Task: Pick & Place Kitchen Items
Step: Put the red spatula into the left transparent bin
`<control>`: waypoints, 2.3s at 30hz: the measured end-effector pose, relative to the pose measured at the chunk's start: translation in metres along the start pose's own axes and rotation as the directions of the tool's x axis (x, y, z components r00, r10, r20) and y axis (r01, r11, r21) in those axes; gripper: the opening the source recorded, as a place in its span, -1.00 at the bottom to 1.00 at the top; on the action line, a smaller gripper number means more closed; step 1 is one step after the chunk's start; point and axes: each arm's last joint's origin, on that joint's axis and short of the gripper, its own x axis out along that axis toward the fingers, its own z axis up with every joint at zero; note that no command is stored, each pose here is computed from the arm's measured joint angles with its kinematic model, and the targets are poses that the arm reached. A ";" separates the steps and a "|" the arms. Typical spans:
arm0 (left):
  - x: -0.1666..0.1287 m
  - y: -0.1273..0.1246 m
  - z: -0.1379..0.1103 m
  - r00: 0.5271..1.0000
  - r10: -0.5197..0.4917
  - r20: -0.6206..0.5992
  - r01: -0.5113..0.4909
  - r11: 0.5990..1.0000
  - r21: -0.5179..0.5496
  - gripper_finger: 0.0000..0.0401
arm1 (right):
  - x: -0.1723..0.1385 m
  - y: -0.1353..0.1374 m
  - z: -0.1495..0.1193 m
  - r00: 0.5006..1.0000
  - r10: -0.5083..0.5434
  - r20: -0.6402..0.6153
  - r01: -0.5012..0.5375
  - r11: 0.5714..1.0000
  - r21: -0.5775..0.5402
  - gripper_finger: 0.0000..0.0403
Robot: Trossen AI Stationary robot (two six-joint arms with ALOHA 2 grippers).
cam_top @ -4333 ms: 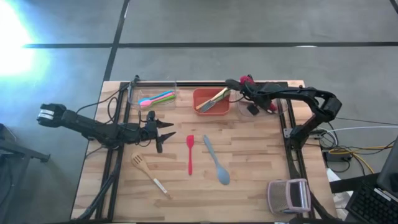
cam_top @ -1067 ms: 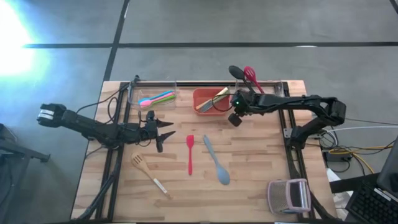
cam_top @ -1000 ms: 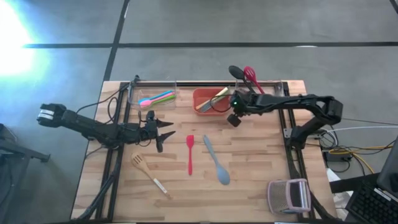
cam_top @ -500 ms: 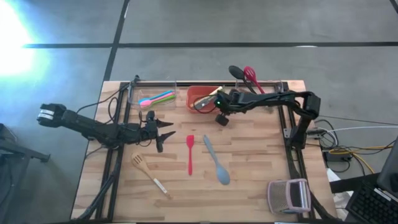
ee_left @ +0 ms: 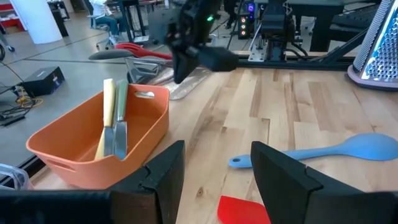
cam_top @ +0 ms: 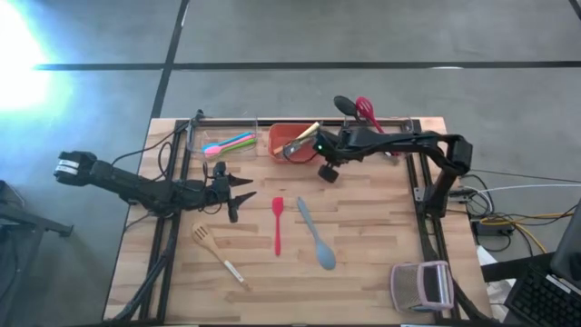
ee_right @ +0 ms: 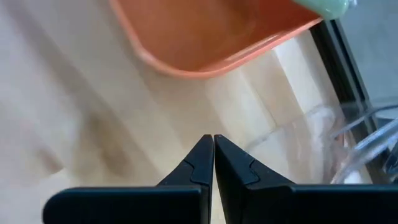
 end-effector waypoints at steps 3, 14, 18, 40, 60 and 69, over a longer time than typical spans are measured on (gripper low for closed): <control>0.000 0.000 0.000 1.000 -0.001 0.000 0.001 1.000 0.000 -0.07 | -0.019 0.013 -0.003 0.999 0.023 0.039 -0.022 0.999 -0.026 -0.96; 0.000 0.000 0.002 1.000 -0.001 0.008 0.001 1.000 -0.003 -0.07 | -0.095 0.055 -0.034 0.976 0.143 0.162 -0.124 0.985 -0.122 -0.96; 0.001 0.000 0.004 1.000 -0.001 0.014 0.002 0.999 -0.035 -0.07 | -0.117 0.062 -0.052 0.962 0.189 0.195 -0.158 0.974 -0.163 -0.96; -0.001 -0.020 0.070 0.847 -0.120 -0.519 0.148 0.989 0.014 -0.07 | -0.108 0.051 -0.122 0.906 0.282 0.317 -0.220 0.951 -0.218 -0.96; 0.108 -0.052 0.081 0.636 0.026 -0.772 -0.249 0.953 -0.174 0.16 | -0.112 0.053 -0.116 0.878 0.307 0.367 -0.233 0.945 -0.231 -0.96; 0.152 -0.043 0.061 0.524 0.069 -0.849 -0.470 0.855 -0.220 0.46 | -0.112 0.053 -0.116 0.880 0.308 0.362 -0.233 0.943 -0.236 -0.96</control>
